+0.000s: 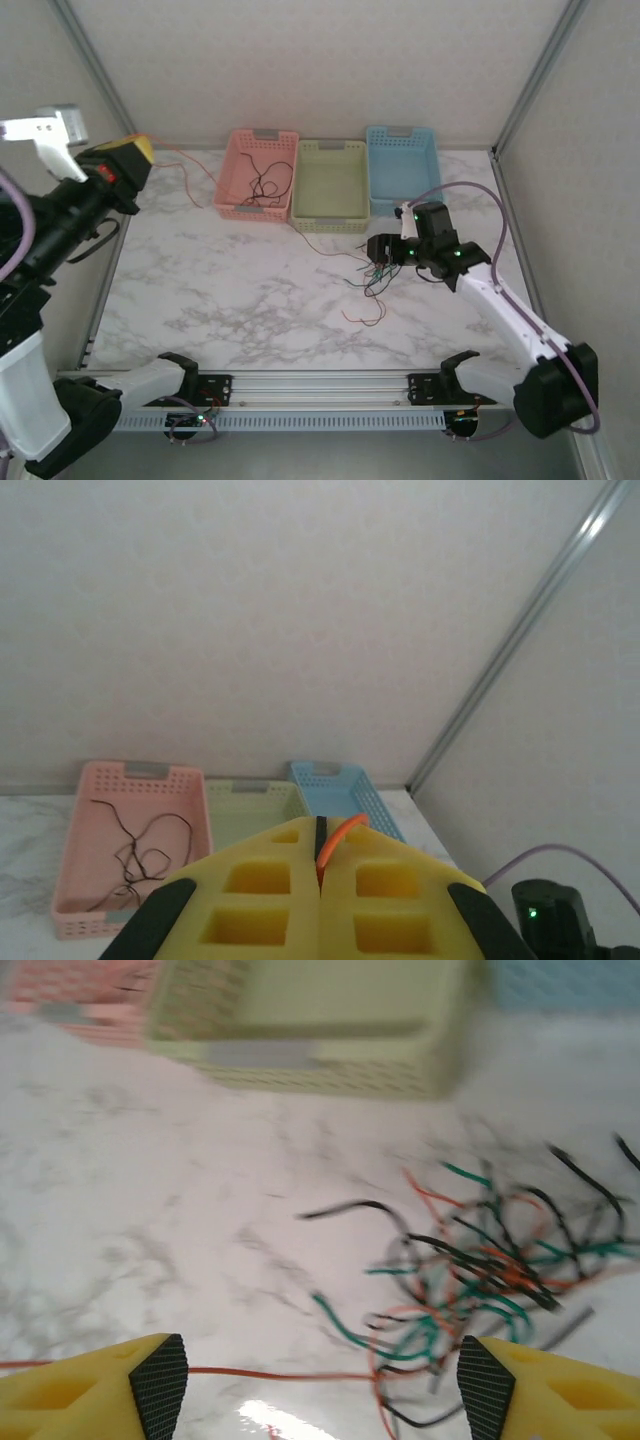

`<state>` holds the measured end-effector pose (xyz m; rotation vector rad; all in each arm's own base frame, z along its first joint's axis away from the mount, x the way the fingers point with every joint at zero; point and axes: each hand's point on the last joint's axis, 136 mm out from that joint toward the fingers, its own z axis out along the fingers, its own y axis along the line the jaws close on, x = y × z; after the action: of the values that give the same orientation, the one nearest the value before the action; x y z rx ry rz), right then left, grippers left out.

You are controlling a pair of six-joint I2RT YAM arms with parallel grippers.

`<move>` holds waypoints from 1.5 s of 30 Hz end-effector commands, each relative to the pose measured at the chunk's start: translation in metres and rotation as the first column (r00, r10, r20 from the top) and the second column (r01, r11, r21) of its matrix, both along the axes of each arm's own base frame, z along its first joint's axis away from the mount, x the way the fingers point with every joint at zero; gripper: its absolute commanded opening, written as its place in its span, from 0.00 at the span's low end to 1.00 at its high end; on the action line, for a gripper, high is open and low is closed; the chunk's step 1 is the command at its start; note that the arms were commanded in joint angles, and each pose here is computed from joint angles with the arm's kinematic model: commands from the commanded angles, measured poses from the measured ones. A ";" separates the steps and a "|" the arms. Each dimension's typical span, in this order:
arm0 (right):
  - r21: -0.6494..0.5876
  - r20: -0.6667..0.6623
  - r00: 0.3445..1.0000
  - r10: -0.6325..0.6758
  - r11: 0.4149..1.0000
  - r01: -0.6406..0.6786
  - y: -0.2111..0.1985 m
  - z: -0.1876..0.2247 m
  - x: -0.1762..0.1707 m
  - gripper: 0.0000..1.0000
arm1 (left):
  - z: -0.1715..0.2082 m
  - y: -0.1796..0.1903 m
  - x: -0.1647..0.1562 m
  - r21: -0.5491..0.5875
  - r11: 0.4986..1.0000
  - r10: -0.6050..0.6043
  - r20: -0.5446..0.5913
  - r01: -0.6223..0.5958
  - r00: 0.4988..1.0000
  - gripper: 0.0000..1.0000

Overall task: Untangle the cables
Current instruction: Place the cables at the center of the table, then pick up the cables at the center of the table.

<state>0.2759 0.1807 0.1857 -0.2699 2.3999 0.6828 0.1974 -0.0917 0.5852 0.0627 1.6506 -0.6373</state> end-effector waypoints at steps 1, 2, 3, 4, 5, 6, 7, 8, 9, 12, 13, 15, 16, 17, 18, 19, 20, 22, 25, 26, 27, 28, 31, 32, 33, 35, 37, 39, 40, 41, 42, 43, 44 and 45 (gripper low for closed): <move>0.006 0.172 0.958 0.228 0.973 -0.233 0.039 0.041 -0.019 0.78 | -0.009 -0.027 0.009 -0.015 0.992 -0.129 -0.039 0.129 0.991 0.00; -0.014 0.218 0.933 0.285 0.957 -0.289 0.049 0.050 -0.023 0.79 | -0.011 -0.029 0.011 -0.015 0.990 -0.140 -0.048 0.140 0.989 0.00; -0.031 0.253 0.908 0.334 0.941 -0.338 0.059 0.057 -0.028 0.80 | -0.012 -0.032 0.012 -0.013 0.988 -0.155 -0.055 0.155 0.986 0.00; -0.049 0.285 0.881 0.376 0.924 -0.379 0.068 0.065 -0.030 0.81 | -0.013 -0.035 0.012 -0.013 0.986 -0.167 -0.057 0.167 0.984 0.00; -0.067 0.310 0.853 0.420 0.904 -0.421 0.079 0.072 -0.032 0.82 | -0.013 -0.036 0.012 -0.012 0.984 -0.178 -0.060 0.177 0.982 0.00; -0.069 0.325 0.827 0.458 0.884 -0.462 0.090 0.080 -0.034 0.82 | -0.013 -0.038 0.011 -0.011 0.982 -0.188 -0.059 0.187 0.980 0.00; -0.065 0.329 0.812 0.483 0.869 -0.491 0.097 0.086 -0.034 0.82 | -0.013 -0.038 0.011 -0.010 0.982 -0.190 -0.061 0.190 0.980 0.00; -0.063 0.333 0.797 0.504 0.855 -0.515 0.104 0.090 -0.033 0.82 | -0.013 -0.038 0.011 -0.009 0.982 -0.189 -0.061 0.189 0.980 0.00; -0.062 0.334 0.788 0.518 0.846 -0.530 0.108 0.093 -0.031 0.81 | -0.013 -0.038 0.011 -0.008 0.982 -0.187 -0.062 0.187 0.980 0.00; -0.036 0.332 0.754 0.567 0.806 -0.591 0.120 0.101 -0.036 0.80 | -0.014 -0.039 0.011 -0.006 0.981 -0.192 -0.065 0.192 0.979 0.00; -0.026 0.335 0.743 0.579 0.794 -0.607 0.123 0.104 -0.038 0.79 | -0.015 -0.039 0.011 -0.004 0.981 -0.192 -0.067 0.192 0.979 0.00; -0.009 0.335 0.724 0.603 0.770 -0.637 0.129 0.109 -0.042 0.79 | -0.016 -0.038 0.011 0.001 0.982 -0.191 -0.067 0.191 0.979 0.00; -0.009 0.334 0.717 0.612 0.762 -0.647 0.131 0.110 -0.044 0.79 | -0.016 -0.039 0.010 0.004 0.981 -0.192 -0.068 0.193 0.979 0.00; -0.009 0.329 0.709 0.624 0.753 -0.658 0.134 0.110 -0.046 0.79 | -0.016 -0.039 0.010 0.004 0.981 -0.195 -0.070 0.196 0.978 0.00; -0.010 0.328 0.703 0.631 0.746 -0.665 0.136 0.111 -0.047 0.79 | -0.016 -0.039 0.009 0.005 0.980 -0.198 -0.067 0.199 0.978 0.00; -0.014 0.327 0.698 0.636 0.742 -0.670 0.139 0.112 -0.047 0.78 | -0.016 -0.039 0.009 0.006 0.980 -0.199 -0.067 0.199 0.978 0.00; -0.016 0.323 0.697 0.640 0.740 -0.672 0.141 0.113 -0.047 0.76 | -0.017 -0.039 0.009 0.008 0.980 -0.197 -0.068 0.198 0.978 0.00; -0.007 0.312 0.707 0.635 0.746 -0.666 0.145 0.114 -0.044 0.68 | -0.017 -0.038 0.008 0.013 0.980 -0.196 -0.067 0.197 0.978 0.00; -0.005 0.294 0.723 0.625 0.757 -0.653 0.148 0.113 -0.038 0.49 | -0.017 -0.038 0.008 0.017 0.981 -0.193 -0.068 0.194 0.979 0.00; 0.002 0.295 0.725 0.623 0.758 -0.652 0.149 0.114 -0.037 0.45 | -0.017 -0.037 0.007 0.017 0.981 -0.193 -0.067 0.194 0.979 0.00; 0.013 0.296 0.722 0.625 0.753 -0.658 0.151 0.115 -0.038 0.44 | -0.017 -0.038 0.007 0.017 0.981 -0.194 -0.067 0.195 0.979 0.00; 0.020 0.300 0.716 0.630 0.747 -0.665 0.154 0.116 -0.039 0.44 | -0.017 -0.038 0.007 0.018 0.980 -0.195 -0.066 0.196 0.979 0.00; 0.010 0.304 0.715 0.630 0.748 -0.663 0.157 0.115 -0.038 0.48 | -0.017 -0.037 0.007 0.020 0.981 -0.192 -0.065 0.193 0.979 0.00; 0.005 0.301 0.717 0.628 0.751 -0.660 0.158 0.114 -0.036 0.46 | -0.017 -0.037 0.006 0.020 0.981 -0.194 -0.064 0.195 0.979 0.00; 0.003 0.297 0.721 0.626 0.755 -0.656 0.158 0.113 -0.035 0.41 | -0.017 -0.037 0.006 0.021 0.981 -0.193 -0.066 0.195 0.979 0.00; -0.007 0.297 0.730 0.616 0.766 -0.643 0.157 0.117 -0.032 0.19 | -0.018 -0.036 0.007 0.024 0.981 -0.190 -0.068 0.192 0.979 0.00; -0.011 0.318 0.740 0.593 0.783 -0.622 0.155 0.129 -0.028 0.00 | -0.021 -0.037 0.007 0.032 0.981 -0.189 -0.075 0.191 0.979 0.00; 0.004 0.368 0.739 0.564 0.794 -0.607 0.155 0.156 -0.026 0.00 | -0.029 -0.037 0.010 0.044 0.981 -0.186 -0.089 0.190 0.979 0.22; 0.016 0.405 0.735 0.543 0.800 -0.600 0.155 0.176 -0.025 0.00 | -0.037 -0.037 0.014 0.049 0.982 -0.177 -0.100 0.183 0.979 0.31; 0.033 0.440 0.733 0.518 0.807 -0.590 0.155 0.199 -0.024 0.00 | -0.047 -0.036 0.020 0.057 0.984 -0.161 -0.116 0.169 0.980 0.32; 0.049 0.471 0.731 0.494 0.813 -0.580 0.154 0.220 -0.023 0.00 | -0.058 -0.036 0.026 0.064 0.986 -0.142 -0.140 0.152 0.980 0.36; 0.068 0.498 0.736 0.458 0.825 -0.560 0.153 0.243 -0.020 0.00 | -0.075 -0.034 0.034 0.077 0.988 -0.116 -0.175 0.131 0.978 0.51; 0.086 0.519 0.739 0.430 0.834 -0.545 0.152 0.263 -0.018 0.00 | -0.090 -0.033 0.042 0.090 0.990 -0.090 -0.207 0.111 0.974 0.65; 0.107 0.539 0.746 0.392 0.846 -0.522 0.149 0.285 -0.016 0.00 | -0.108 -0.031 0.050 0.103 0.991 -0.057 -0.241 0.084 0.969 0.75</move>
<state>0.2588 0.3354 0.3974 -0.9739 1.8327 0.9687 0.2223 -0.1292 0.5142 0.1963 1.8446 -0.7166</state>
